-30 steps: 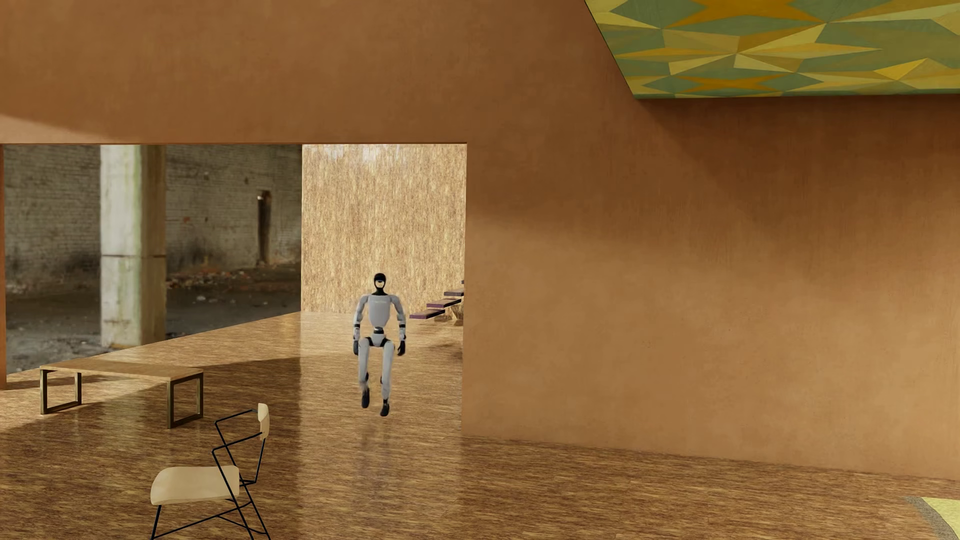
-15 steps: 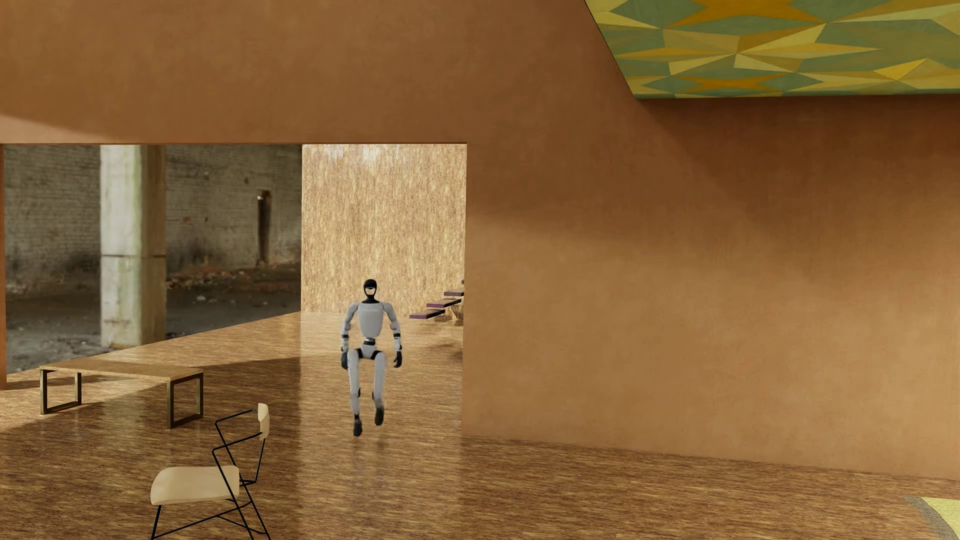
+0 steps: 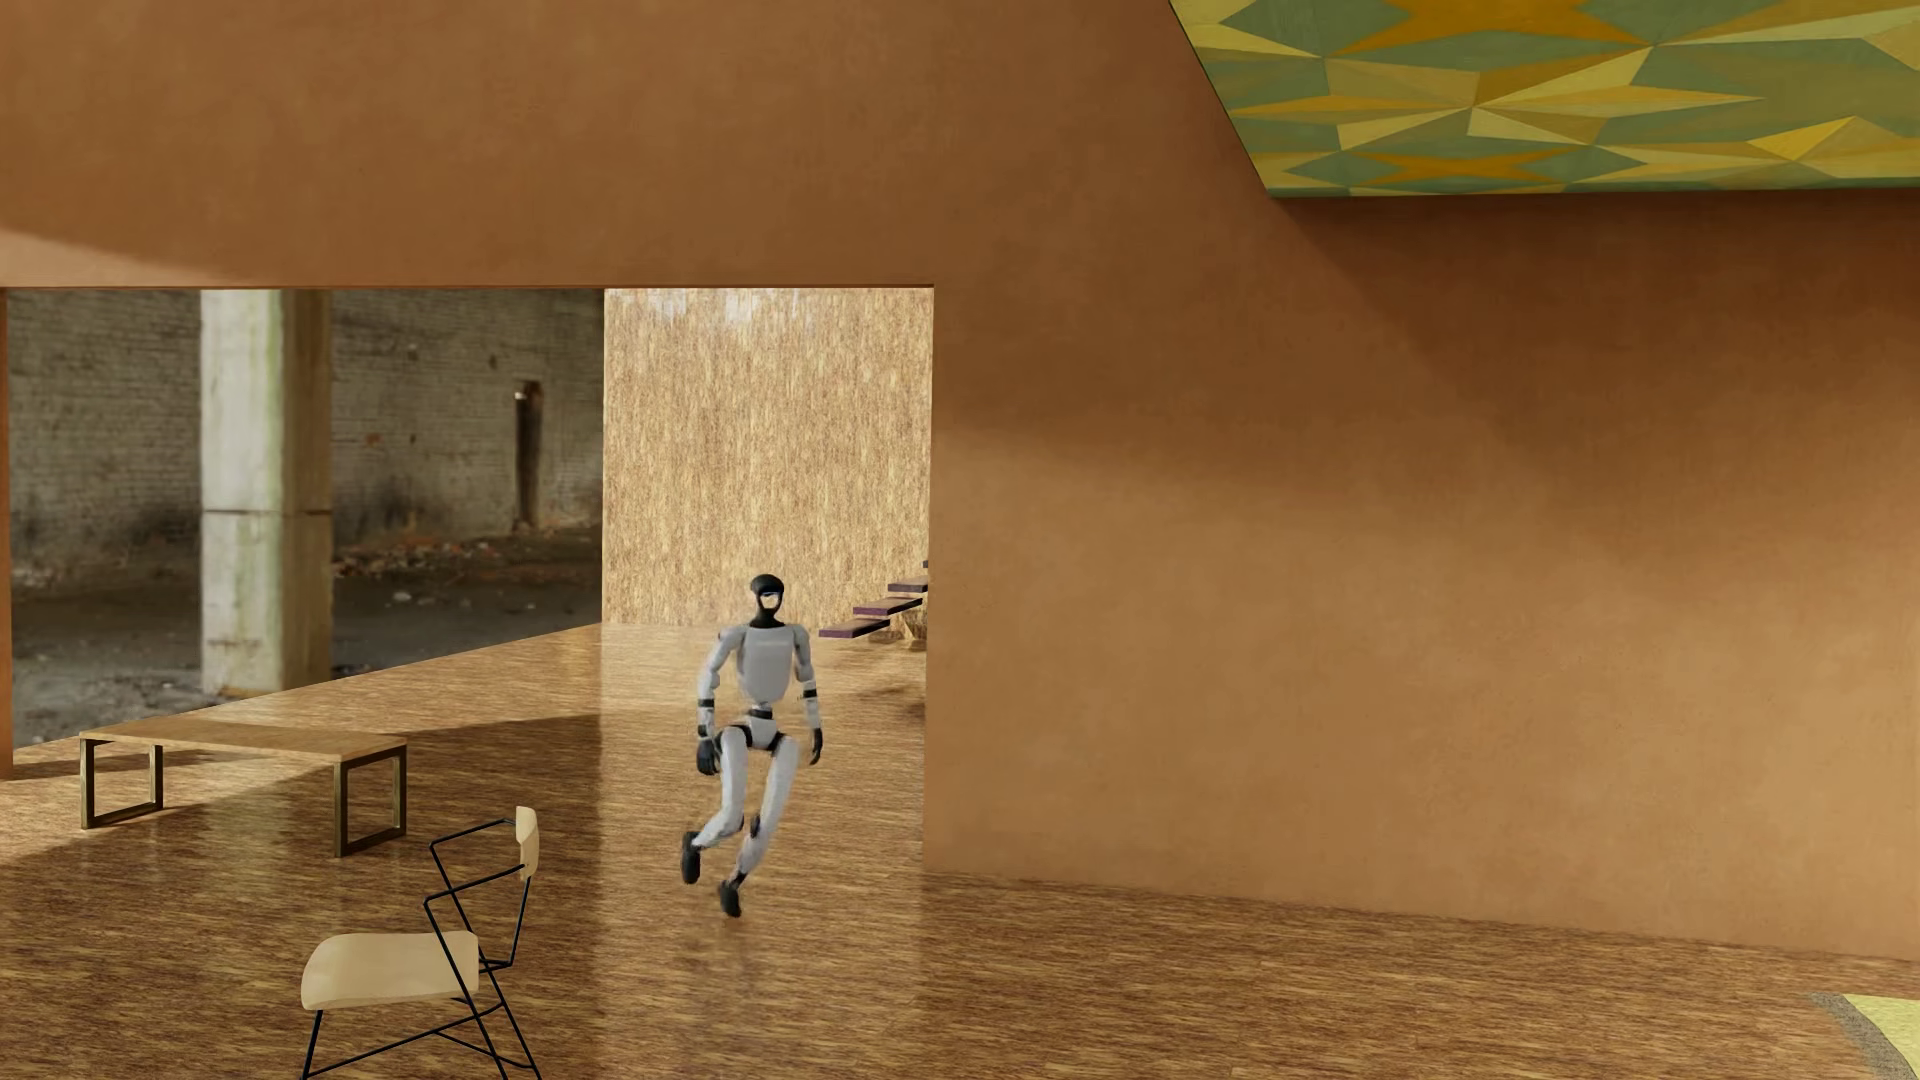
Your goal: Go around the corner
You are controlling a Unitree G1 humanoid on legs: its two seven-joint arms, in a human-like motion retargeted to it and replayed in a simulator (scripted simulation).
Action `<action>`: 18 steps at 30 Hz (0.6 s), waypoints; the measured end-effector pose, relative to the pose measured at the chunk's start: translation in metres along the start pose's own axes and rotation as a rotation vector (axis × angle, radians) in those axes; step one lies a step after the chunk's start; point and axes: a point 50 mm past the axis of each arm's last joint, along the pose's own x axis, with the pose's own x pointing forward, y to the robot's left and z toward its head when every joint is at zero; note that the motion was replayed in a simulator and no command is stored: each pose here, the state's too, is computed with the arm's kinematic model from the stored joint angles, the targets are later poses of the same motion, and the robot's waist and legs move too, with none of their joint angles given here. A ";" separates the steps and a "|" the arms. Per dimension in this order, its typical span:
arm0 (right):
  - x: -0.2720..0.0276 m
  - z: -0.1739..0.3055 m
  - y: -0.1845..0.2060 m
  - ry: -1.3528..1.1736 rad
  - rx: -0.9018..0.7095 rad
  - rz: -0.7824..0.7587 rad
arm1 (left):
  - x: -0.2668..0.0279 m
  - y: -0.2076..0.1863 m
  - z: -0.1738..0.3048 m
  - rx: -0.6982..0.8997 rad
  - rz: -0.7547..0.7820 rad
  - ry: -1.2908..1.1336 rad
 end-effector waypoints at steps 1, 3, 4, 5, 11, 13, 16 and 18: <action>-0.004 -0.013 0.012 0.034 -0.009 0.033 | 0.003 0.003 0.020 -0.006 0.010 -0.073; -0.011 -0.031 0.032 0.075 0.012 0.077 | 0.003 0.014 0.060 0.006 0.036 -0.218; -0.013 -0.033 0.041 0.074 0.016 0.100 | 0.001 0.023 0.078 0.021 0.055 -0.288; -0.013 -0.034 0.046 0.087 0.038 0.104 | -0.005 0.033 0.092 0.021 0.086 -0.352; -0.005 -0.023 0.012 0.070 0.014 0.026 | 0.004 0.015 0.043 -0.036 0.049 -0.155; 0.002 0.005 -0.015 -0.001 0.011 -0.040 | 0.007 0.003 0.019 0.015 0.003 -0.042; 0.001 0.056 -0.048 -0.184 -0.029 -0.115 | -0.005 0.000 -0.028 0.038 -0.012 0.106; -0.005 0.097 -0.079 -0.314 0.000 -0.200 | -0.013 0.008 -0.050 0.019 0.014 0.178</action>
